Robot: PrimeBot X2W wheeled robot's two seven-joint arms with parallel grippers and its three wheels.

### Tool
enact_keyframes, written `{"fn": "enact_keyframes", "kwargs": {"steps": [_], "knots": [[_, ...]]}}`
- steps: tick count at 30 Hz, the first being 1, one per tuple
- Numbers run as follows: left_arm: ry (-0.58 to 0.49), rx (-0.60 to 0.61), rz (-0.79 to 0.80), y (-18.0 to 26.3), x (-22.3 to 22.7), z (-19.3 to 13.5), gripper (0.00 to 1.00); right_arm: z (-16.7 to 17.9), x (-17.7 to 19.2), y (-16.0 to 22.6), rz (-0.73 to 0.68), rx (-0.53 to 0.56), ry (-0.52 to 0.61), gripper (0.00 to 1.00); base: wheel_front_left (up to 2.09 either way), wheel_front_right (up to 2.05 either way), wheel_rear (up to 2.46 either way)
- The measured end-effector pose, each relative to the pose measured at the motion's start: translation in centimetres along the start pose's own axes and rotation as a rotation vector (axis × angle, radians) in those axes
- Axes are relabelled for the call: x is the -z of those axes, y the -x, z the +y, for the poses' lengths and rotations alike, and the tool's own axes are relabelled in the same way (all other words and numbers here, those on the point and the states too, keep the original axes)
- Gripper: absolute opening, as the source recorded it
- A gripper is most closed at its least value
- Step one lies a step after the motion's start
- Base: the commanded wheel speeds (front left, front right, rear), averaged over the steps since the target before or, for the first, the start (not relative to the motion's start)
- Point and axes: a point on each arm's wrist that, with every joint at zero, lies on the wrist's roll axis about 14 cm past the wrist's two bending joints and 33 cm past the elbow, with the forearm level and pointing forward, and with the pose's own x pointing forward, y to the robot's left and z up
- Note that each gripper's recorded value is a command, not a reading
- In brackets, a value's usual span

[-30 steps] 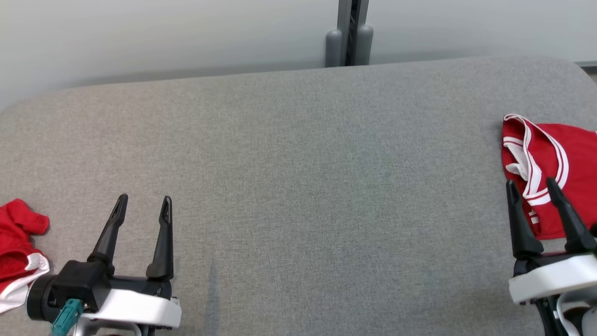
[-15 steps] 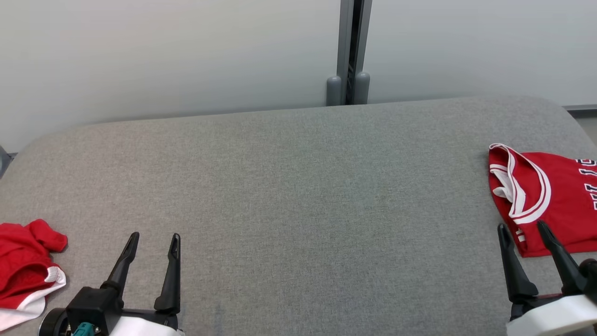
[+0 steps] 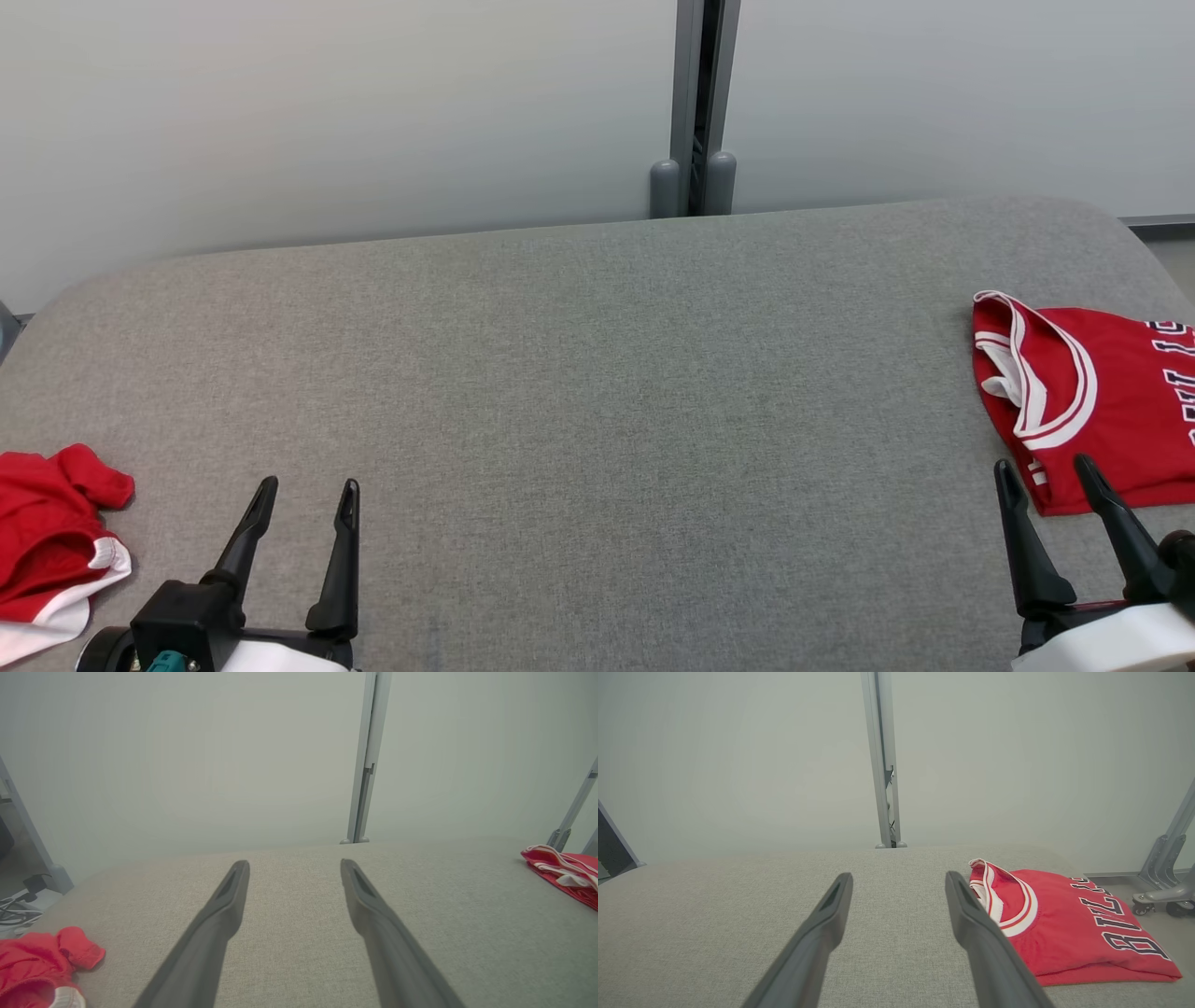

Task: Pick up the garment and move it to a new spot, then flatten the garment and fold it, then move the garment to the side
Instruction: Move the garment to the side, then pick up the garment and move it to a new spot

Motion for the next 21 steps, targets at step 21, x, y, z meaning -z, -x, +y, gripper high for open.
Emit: {"fn": "enact_keyframes", "kwargs": {"steps": [21], "knots": [[0.014,-0.057,-0.03,-0.1,-0.7,1.5,1.0,1.4,0.2,-1.6,0.002,-0.045,0.0,1.0,0.0,0.0,0.0]]}}
